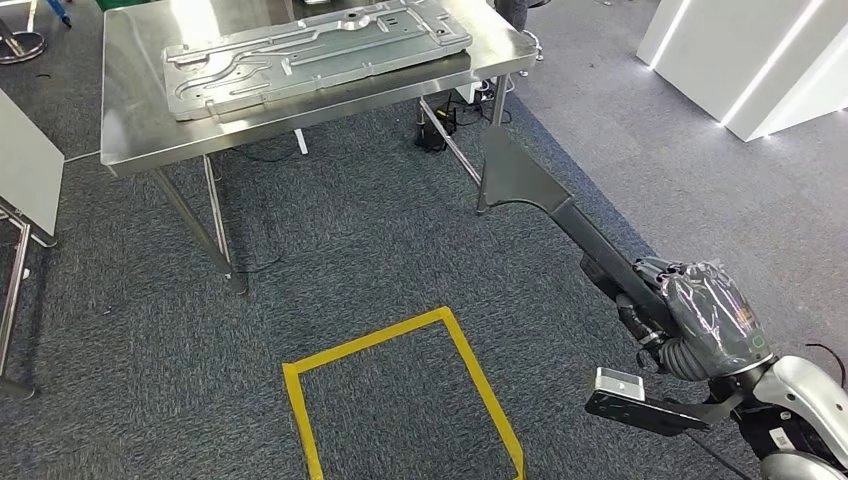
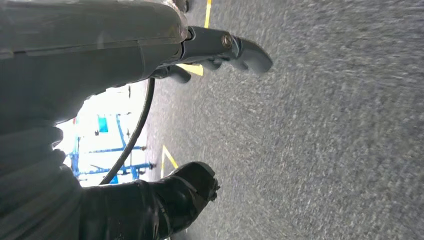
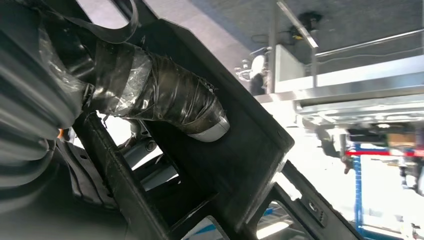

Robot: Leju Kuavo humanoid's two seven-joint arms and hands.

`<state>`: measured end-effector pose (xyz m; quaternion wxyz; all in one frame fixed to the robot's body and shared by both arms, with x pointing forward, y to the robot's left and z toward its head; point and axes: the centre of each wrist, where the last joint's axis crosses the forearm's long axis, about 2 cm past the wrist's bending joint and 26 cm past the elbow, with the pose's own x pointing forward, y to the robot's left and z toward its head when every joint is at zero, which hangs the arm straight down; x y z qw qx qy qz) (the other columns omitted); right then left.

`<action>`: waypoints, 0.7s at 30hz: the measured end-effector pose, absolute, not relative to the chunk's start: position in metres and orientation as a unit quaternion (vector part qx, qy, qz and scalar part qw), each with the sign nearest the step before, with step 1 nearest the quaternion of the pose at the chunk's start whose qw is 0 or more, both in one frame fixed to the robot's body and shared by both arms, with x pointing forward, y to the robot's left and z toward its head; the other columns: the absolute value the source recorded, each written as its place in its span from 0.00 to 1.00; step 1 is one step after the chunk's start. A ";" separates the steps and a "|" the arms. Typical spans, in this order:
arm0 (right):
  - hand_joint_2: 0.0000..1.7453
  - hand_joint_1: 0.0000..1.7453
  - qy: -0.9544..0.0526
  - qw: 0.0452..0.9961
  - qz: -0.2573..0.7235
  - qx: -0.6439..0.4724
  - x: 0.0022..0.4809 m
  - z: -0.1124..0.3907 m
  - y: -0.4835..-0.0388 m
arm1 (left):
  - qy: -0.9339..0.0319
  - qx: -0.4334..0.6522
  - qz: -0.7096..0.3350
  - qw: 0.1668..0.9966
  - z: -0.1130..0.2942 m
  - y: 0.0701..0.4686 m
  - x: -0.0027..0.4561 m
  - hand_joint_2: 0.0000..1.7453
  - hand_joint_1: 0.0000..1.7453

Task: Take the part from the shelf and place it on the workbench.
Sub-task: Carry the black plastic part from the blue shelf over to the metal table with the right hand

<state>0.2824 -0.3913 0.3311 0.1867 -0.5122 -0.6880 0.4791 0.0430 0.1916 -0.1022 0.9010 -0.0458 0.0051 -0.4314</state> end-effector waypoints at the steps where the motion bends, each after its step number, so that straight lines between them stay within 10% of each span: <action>1: 1.00 1.00 -0.688 0.187 0.479 -0.513 0.283 0.332 -0.391 | 0.007 -0.047 -0.432 0.901 -0.102 0.192 0.042 1.00 0.00; 21: 1.00 1.00 -0.666 0.219 0.475 -0.531 0.290 0.334 -0.393 | 0.002 -0.056 -0.431 0.901 -0.102 0.191 0.042 1.00 0.00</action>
